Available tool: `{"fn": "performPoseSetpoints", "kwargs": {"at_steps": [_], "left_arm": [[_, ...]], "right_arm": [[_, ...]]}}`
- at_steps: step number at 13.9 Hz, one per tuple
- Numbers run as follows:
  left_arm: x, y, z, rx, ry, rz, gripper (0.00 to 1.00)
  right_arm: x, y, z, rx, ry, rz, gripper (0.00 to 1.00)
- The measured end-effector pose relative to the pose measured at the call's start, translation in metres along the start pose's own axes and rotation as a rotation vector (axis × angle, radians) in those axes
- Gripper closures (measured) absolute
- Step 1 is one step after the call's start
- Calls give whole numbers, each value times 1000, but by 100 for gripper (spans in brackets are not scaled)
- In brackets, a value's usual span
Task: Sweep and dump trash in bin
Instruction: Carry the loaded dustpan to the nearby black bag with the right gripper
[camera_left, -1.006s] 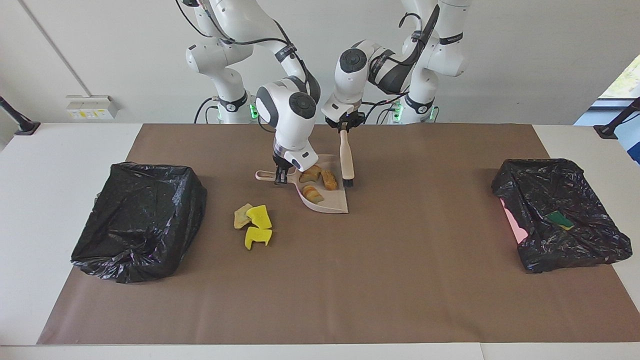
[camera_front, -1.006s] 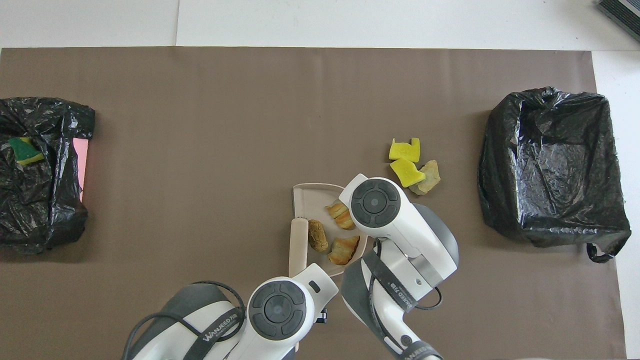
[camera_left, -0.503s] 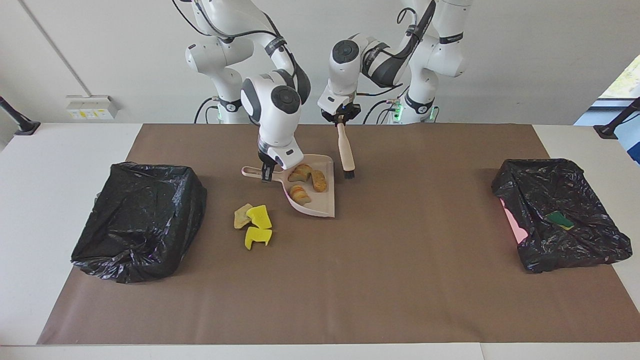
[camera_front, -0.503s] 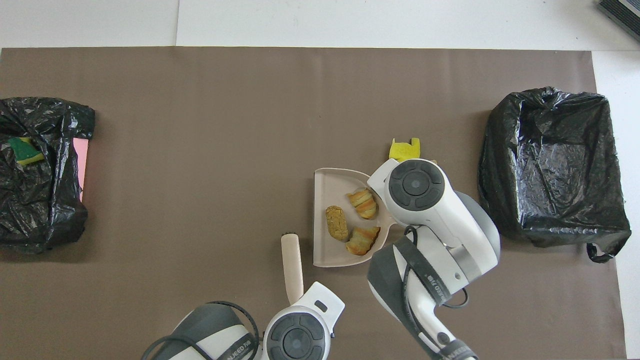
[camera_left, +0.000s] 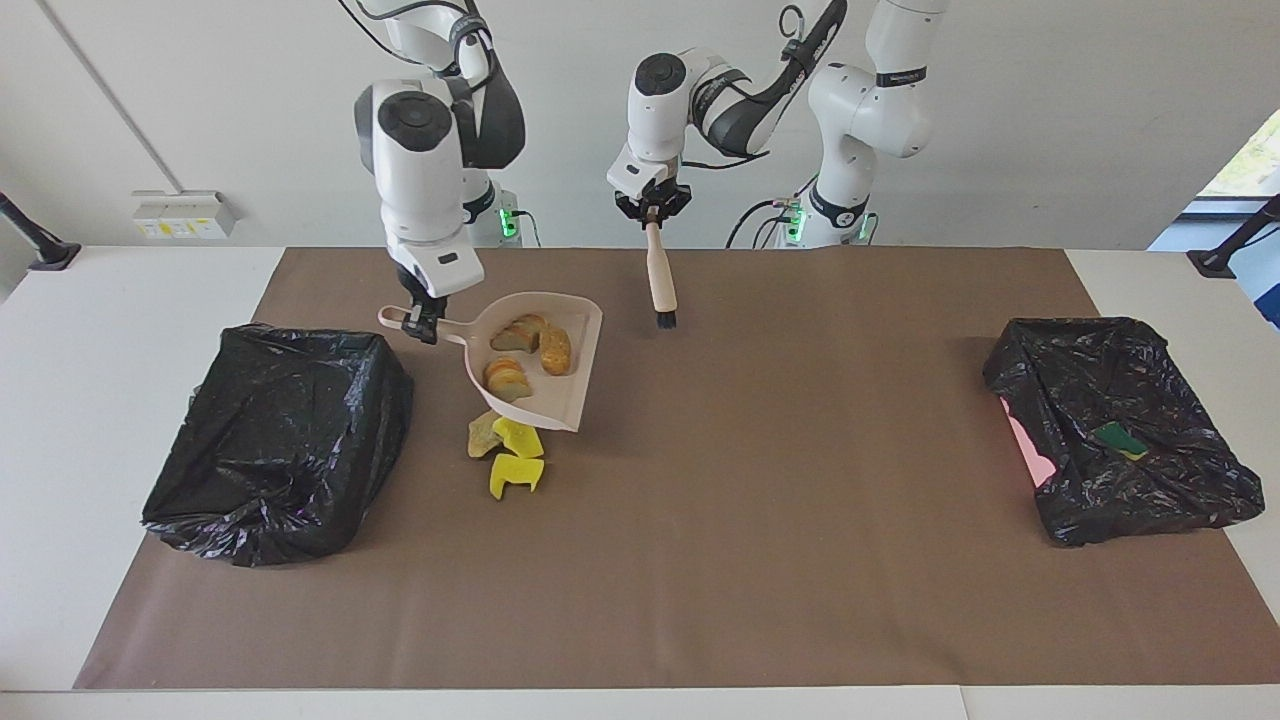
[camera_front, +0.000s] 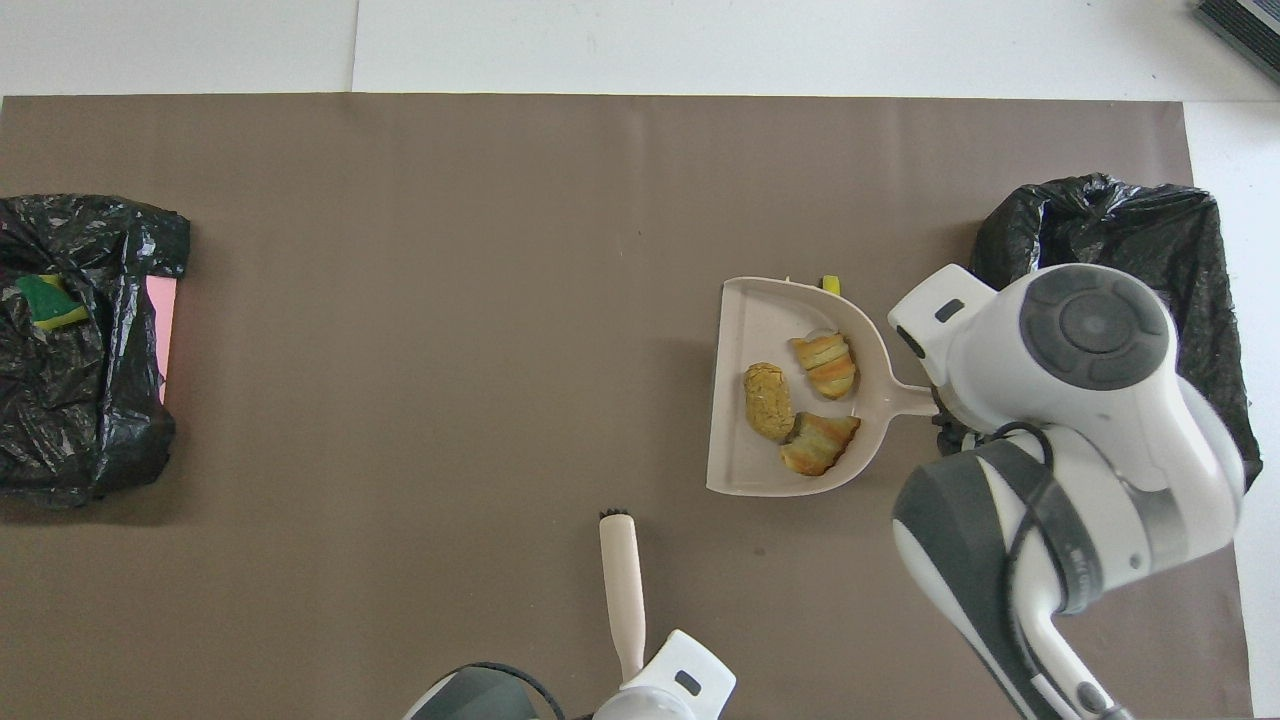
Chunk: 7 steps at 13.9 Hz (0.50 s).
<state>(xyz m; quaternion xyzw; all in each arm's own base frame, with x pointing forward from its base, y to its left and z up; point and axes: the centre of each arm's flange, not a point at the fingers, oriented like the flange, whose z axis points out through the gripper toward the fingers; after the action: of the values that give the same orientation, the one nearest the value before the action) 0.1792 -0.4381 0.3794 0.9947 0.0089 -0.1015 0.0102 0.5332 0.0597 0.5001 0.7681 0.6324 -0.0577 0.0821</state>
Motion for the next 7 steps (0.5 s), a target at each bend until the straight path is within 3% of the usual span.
{"fn": "performPoseSetpoints", "kwargs": {"at_steps": [4,7], "left_arm": [[-12,4,16,-2,-16,9,73],[-6,7,31,-6,-16,2,73]], "right_arm": [[-114,37,-4,-17,2,91,68],[-181,63,1,-34,-10,122,68]]}}
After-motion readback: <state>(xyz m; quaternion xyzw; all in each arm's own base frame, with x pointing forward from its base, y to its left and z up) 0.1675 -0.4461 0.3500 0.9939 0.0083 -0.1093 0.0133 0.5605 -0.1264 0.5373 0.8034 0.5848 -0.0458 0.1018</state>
